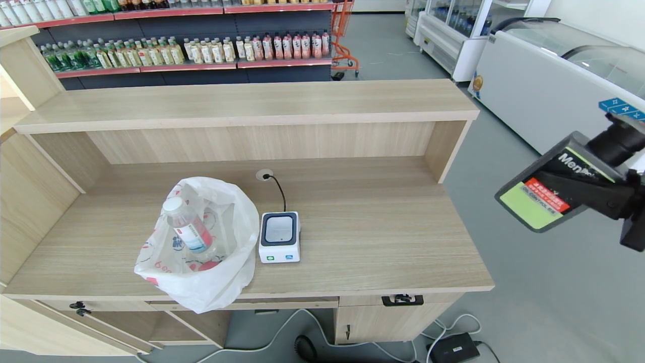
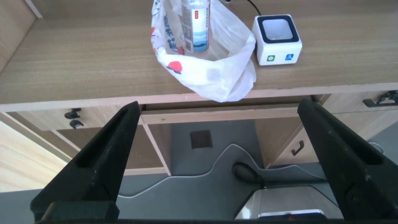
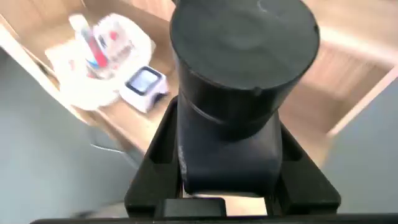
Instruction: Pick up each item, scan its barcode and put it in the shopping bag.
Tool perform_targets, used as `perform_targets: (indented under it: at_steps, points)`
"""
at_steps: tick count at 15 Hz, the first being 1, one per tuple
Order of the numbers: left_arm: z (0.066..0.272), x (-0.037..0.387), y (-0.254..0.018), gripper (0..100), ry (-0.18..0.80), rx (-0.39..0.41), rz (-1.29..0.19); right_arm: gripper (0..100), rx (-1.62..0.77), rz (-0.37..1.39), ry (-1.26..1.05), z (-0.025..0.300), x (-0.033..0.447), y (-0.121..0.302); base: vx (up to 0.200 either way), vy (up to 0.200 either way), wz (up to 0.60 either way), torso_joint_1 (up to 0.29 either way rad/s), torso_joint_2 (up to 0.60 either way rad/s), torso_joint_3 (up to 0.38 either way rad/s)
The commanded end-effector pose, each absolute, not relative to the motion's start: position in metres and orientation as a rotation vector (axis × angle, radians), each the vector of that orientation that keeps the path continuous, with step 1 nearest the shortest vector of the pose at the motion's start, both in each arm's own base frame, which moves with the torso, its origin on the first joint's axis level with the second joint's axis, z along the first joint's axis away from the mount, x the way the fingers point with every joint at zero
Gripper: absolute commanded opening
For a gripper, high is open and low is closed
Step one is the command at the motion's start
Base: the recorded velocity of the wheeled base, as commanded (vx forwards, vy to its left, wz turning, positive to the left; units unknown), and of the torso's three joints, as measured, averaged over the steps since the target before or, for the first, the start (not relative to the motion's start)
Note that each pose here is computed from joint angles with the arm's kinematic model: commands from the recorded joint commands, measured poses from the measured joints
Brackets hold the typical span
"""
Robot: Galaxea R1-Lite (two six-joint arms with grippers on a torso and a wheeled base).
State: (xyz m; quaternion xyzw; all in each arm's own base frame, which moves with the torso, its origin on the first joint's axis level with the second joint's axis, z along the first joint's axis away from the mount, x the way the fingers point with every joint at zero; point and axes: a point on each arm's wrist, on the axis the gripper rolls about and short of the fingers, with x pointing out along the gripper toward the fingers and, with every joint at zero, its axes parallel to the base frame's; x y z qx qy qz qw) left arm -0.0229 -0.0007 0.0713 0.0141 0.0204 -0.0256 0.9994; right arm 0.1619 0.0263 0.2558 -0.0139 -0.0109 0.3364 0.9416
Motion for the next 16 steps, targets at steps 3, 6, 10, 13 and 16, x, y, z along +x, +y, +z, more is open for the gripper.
perform_targets:
  at_steps: [3,6,10,13,16]
  points:
    - [0.071,-0.023,-0.001,100,0.042,0.028,-0.051,0,0.368,0.701,0.177,0.241,0.207,0.046,0.000,0.000,0.00,0.000,0.00,0.000]
    - [0.071,-0.023,-0.001,100,0.041,0.028,-0.051,0,0.435,0.714,0.188,0.234,0.227,0.051,0.000,0.000,0.00,0.000,0.00,0.000]
    - [0.071,-0.023,-0.001,100,0.041,0.028,-0.051,0,0.447,0.696,0.233,0.217,0.248,0.053,0.000,0.000,0.00,0.000,0.00,0.000]
    - [0.071,-0.023,-0.001,100,0.041,0.030,-0.051,0,0.444,0.697,0.232,0.210,0.257,0.056,0.000,0.000,0.00,0.000,0.00,0.000]
    - [0.071,-0.023,-0.001,100,0.041,0.028,-0.051,0,0.446,0.714,0.237,0.210,0.259,0.059,0.000,0.067,0.00,0.001,0.00,0.001]
